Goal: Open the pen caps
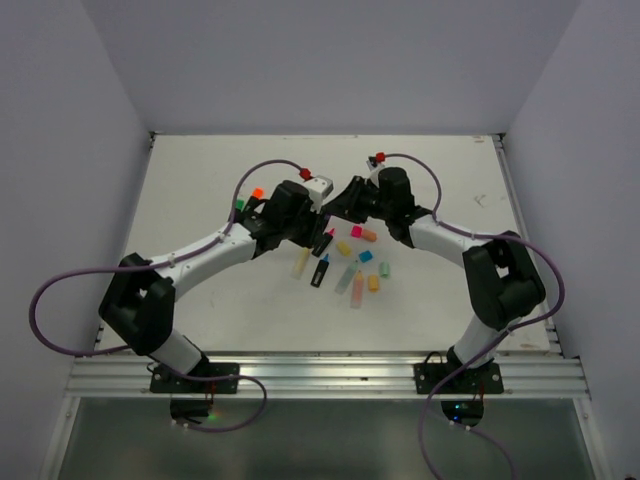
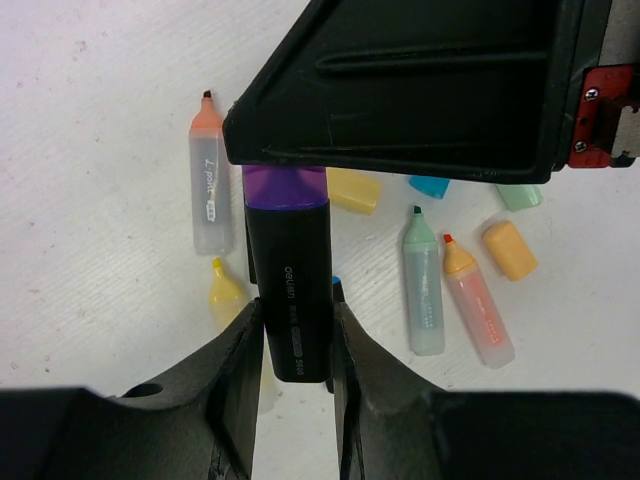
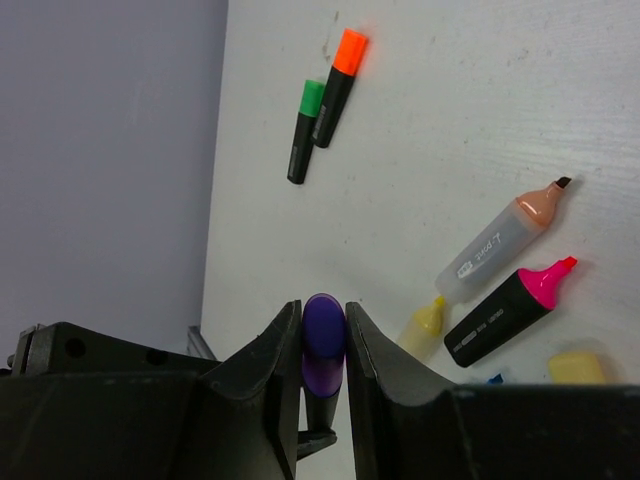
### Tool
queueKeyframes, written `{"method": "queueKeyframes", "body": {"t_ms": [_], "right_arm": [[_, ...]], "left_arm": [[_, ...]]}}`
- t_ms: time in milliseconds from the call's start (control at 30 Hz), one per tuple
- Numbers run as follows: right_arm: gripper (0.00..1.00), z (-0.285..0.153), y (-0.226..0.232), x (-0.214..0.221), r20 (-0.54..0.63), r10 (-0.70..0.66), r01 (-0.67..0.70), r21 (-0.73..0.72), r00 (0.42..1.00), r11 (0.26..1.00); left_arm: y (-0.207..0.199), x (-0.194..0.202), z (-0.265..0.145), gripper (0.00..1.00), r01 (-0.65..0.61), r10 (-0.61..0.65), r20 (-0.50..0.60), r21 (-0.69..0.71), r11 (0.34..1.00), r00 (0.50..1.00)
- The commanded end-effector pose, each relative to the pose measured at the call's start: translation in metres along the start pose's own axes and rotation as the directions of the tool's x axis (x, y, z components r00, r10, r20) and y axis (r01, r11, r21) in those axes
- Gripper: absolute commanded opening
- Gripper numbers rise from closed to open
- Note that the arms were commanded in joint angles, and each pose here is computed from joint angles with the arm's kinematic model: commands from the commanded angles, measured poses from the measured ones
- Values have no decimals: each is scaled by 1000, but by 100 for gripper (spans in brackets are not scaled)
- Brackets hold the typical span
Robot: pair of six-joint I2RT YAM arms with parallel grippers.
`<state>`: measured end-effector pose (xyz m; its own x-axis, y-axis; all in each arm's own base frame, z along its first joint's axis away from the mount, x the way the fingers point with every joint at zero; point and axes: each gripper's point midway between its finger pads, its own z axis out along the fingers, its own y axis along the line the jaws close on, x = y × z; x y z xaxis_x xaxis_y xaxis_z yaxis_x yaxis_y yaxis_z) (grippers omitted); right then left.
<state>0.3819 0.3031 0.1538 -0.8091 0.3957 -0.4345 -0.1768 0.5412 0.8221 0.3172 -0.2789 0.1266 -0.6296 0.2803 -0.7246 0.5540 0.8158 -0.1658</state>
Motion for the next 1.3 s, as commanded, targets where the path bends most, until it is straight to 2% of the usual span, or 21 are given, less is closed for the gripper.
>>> {"method": "queueKeyframes", "body": {"t_ms": [0, 67, 100, 200, 233, 300, 367, 467, 633, 767, 1267], "right_arm": [[7, 2, 12, 1, -15, -19, 18, -53, 1000, 998], [1, 0, 13, 4, -24, -21, 20, -61, 1000, 998], [0, 0, 14, 3, -16, -29, 28, -70, 999, 997], [0, -5, 23, 0, -14, -60, 58, -107, 998, 993], [0, -8, 26, -2, -10, -70, 68, -118, 997, 991], [0, -11, 32, -4, -8, -100, 98, -142, 995, 985], [0, -17, 39, -6, -5, -137, 134, -171, 991, 976], [0, -26, 51, -10, 4, -183, 179, -219, 983, 959], [0, -42, 74, -15, 31, -254, 249, -345, 967, 905], [0, -56, 95, -16, 66, -313, 310, -435, 947, 845], [0, -86, 134, -8, 138, -332, 340, -634, 933, 694]], "left_arm": [[-10, -40, -17, 9, 1, -4, 120, 23, 1000, 993], [-10, -39, -19, 14, 10, -12, 122, 22, 1000, 992], [-9, -37, -20, 24, 12, -14, 120, 18, 1000, 993], [-8, -35, -26, 43, 22, -23, 132, 11, 1000, 991], [-5, -31, -26, 60, 25, -25, 129, 7, 1000, 991], [-6, -33, -33, 76, 26, -29, 152, 21, 999, 988], [-5, -32, -39, 82, 33, -39, 170, 38, 999, 985], [-8, -35, -49, 83, 50, -75, 202, 127, 991, 977], [-7, -44, -67, 74, 68, -149, 243, 314, 947, 959], [-24, -51, -79, 70, 15, -146, 278, 425, 905, 949], [-55, -54, -96, 51, -56, -171, 313, 600, 798, 934]]}}
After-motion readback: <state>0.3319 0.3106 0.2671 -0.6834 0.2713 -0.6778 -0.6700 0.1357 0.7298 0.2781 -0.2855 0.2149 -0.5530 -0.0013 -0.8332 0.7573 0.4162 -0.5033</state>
